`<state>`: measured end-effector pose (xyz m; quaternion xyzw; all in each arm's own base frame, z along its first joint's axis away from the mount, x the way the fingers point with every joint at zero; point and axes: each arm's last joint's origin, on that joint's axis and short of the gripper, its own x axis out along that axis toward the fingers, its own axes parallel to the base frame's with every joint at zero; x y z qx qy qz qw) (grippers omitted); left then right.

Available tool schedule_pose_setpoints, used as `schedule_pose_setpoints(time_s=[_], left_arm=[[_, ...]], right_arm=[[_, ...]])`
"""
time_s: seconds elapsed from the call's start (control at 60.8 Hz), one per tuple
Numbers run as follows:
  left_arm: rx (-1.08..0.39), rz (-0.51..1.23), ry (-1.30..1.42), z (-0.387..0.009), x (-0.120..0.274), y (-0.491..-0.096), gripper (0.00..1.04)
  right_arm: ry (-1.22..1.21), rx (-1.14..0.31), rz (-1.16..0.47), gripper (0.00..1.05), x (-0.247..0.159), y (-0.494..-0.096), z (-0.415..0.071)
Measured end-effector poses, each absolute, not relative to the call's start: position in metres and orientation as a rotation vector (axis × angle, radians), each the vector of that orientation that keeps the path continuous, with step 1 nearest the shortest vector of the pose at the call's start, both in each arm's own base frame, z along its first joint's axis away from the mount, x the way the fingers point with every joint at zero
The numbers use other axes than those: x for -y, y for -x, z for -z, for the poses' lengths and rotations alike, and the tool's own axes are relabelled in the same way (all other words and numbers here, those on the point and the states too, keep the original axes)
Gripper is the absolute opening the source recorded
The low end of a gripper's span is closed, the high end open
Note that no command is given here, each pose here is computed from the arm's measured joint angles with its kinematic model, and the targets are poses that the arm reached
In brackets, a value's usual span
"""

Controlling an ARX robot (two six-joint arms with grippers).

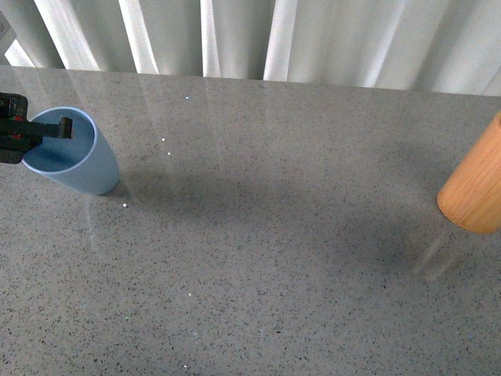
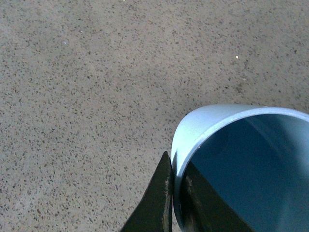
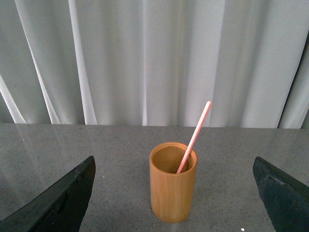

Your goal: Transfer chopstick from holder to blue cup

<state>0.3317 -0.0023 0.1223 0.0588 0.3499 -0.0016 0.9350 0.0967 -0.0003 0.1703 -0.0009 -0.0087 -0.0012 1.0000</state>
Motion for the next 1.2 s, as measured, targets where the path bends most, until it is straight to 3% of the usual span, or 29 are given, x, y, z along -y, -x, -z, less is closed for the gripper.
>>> schedule_pose_setpoints(time_s=[0.23, 0.444, 0.609, 0.888, 1.201], left_arm=[[-0.716, 0.099, -0.124, -0.165, 0.024, -0.326, 0.03], [-0.809, 0.352, -0.165, -0.187, 0.095, -0.286, 0.03], [-0.824, 0.431, -0.155, -0.197, 0.122, -0.266, 0.03], [-0.814, 0.482, -0.157, -0.197, 0.158, -0.259, 0.03], [-0.794, 0.460, -0.207, -0.178, 0.179, -0.282, 0.03]], right_arm=[[0.002, 0.017, 0.002, 0.95, 0.000, -0.097, -0.170], [0.002, 0.017, 0.002, 0.95, 0.000, -0.097, -0.170], [0.002, 0.018, 0.002, 0.95, 0.000, -0.097, -0.170], [0.002, 0.017, 0.002, 0.95, 0.000, -0.097, -0.170], [0.002, 0.018, 0.002, 0.95, 0.000, -0.097, -0.170]])
